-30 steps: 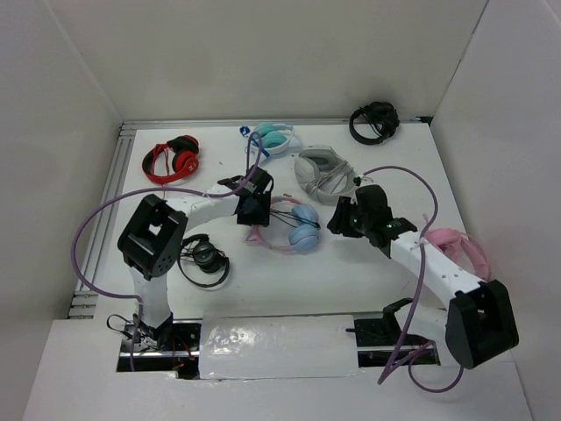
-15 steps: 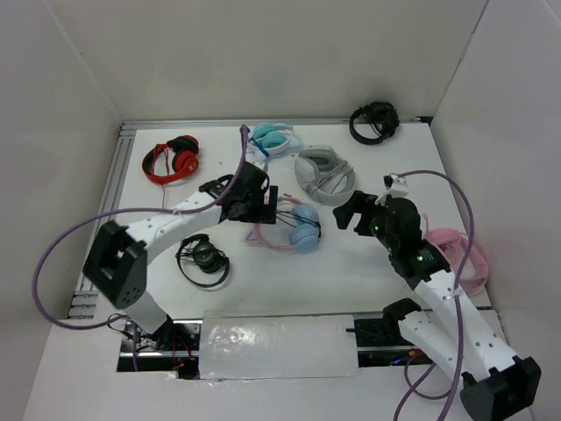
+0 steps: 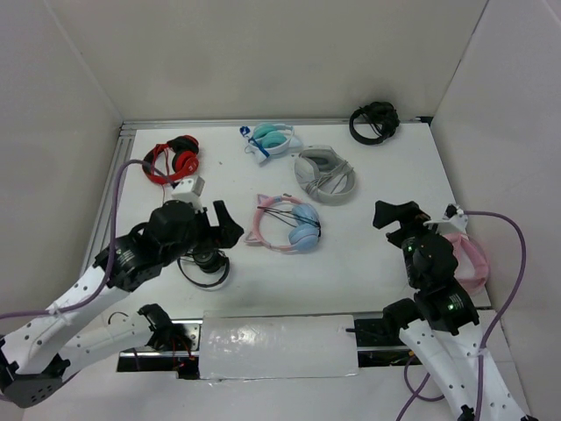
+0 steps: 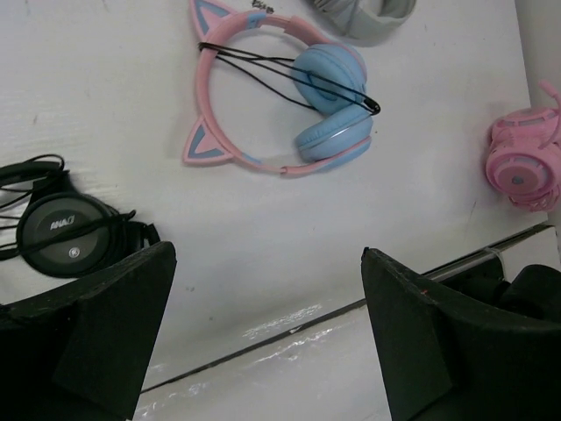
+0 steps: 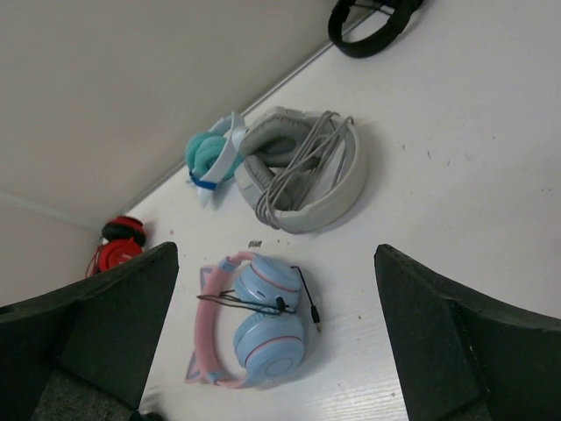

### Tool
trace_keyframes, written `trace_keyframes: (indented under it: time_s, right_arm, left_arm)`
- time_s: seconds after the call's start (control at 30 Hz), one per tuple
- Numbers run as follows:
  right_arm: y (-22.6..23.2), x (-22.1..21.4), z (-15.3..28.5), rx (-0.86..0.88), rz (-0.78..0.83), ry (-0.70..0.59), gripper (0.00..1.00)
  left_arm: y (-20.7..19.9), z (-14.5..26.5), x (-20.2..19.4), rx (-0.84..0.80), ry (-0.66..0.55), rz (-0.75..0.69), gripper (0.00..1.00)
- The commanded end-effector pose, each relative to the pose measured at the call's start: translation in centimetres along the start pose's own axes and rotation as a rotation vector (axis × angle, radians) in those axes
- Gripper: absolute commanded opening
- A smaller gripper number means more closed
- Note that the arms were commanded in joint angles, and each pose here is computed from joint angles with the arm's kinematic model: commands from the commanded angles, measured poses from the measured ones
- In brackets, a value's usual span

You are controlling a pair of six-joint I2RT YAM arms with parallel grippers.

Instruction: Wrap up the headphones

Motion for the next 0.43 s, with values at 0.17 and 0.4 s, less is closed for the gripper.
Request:
trace_keyframes:
  time_s: [0.17,0.4]
  right_arm:
    - [-1.7,0.8,1.5,-0.087,-0.052,-0.059,1.0]
    - [-1.1,1.3,1.9,-0.002,0.007,-0.093,1.0]
  left_arm:
    - [1.8,2.3,-0.9,-0.014,-0.031,0.039,0.99]
    - [2.1,2.7,-0.8,-0.027,-0.052,0.042,0.99]
Point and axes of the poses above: each gripper's point midway between its finger pads, its own z axis back along the fingers, its own y axis along the line the jaws close on, x = y × z, the point moved 6 cm from there along z, back along the fingers, and after that the axes turned 8 degrees about z, right-handed, at the moved point
